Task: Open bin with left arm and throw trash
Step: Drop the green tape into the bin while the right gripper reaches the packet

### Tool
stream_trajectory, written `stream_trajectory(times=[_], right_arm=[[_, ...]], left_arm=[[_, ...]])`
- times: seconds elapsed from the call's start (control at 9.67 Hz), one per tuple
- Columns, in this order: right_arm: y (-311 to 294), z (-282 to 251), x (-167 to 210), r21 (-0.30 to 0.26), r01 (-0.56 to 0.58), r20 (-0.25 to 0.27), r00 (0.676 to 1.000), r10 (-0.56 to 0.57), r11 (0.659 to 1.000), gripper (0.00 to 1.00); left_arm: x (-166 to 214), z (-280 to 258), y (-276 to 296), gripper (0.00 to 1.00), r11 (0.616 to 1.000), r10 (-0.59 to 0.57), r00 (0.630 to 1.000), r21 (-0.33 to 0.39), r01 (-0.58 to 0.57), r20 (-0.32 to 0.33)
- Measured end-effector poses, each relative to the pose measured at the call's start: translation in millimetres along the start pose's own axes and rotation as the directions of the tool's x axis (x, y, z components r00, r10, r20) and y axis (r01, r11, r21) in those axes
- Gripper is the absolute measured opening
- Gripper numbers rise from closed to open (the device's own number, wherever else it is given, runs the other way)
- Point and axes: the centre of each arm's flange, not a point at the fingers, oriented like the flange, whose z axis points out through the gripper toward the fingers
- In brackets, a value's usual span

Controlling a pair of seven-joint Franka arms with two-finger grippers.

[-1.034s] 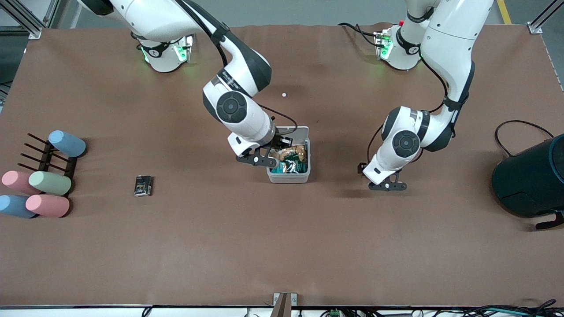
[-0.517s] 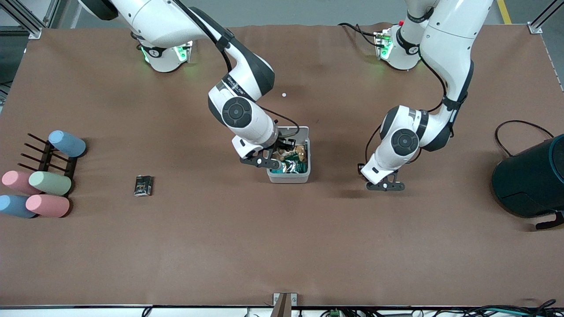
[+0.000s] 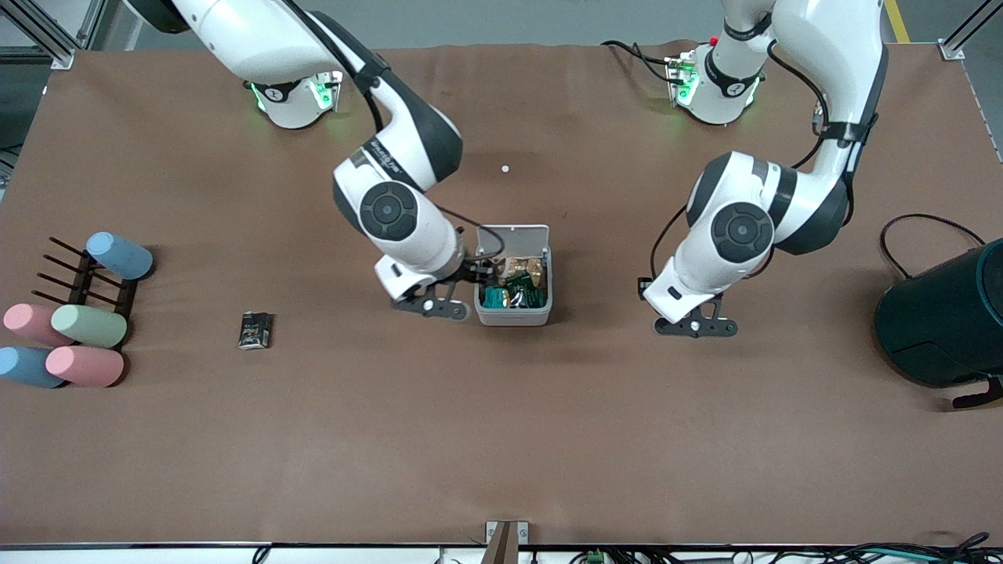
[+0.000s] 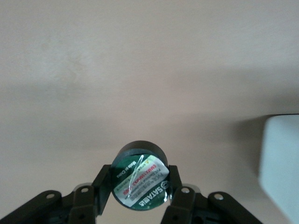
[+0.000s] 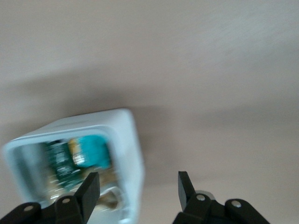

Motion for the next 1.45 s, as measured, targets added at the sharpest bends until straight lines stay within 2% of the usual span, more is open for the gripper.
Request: stream_trajectory(times=[0.1, 0.21, 0.41, 0.62, 0.83, 1.03, 1.14, 1.45], right_arm=[[20, 2, 12, -0.065, 0.041, -0.007, 0.999, -0.042, 0.997, 0.76], [39, 8, 22, -0.105, 0.081, -0.004, 0.997, -0.082, 0.991, 0.77], [87, 30, 46, -0.144, 0.163, 0.018, 0.987, -0.162, 0.976, 0.78], [141, 63, 61, -0.119, 0.267, 0.001, 0.963, -0.269, 0.956, 0.79], [209, 98, 64, -0.097, 0.387, -0.013, 0.921, -0.39, 0.917, 0.82], [278, 117, 72, -0.084, 0.486, 0.004, 0.873, -0.488, 0.87, 0.92], [311, 118, 79, -0.078, 0.506, 0.019, 0.862, -0.507, 0.859, 0.93], [394, 110, 94, -0.067, 0.437, 0.021, 0.899, -0.437, 0.897, 0.94]], left_arm=[[-7, -10, 31, 0.53, 0.999, -0.035, 0.999, -0.017, 0.034, -0.014], [-16, -14, 66, 0.53, 0.996, -0.081, 0.996, -0.034, 0.081, -0.023], [-31, -7, 132, 0.53, 0.981, -0.184, 0.983, -0.066, 0.183, -0.009], [-26, 13, 169, 0.53, 0.976, -0.202, 0.979, -0.08, 0.201, -0.002], [-14, 19, 178, 0.53, 0.97, -0.224, 0.975, -0.099, 0.223, -0.001], [-19, 21, 196, 0.53, 0.968, -0.229, 0.973, -0.109, 0.228, -0.003], [-26, 24, 207, 0.53, 0.968, -0.227, 0.974, -0.114, 0.225, -0.005], [-41, 38, 230, 0.53, 0.973, -0.204, 0.979, -0.109, 0.203, 0.001]])
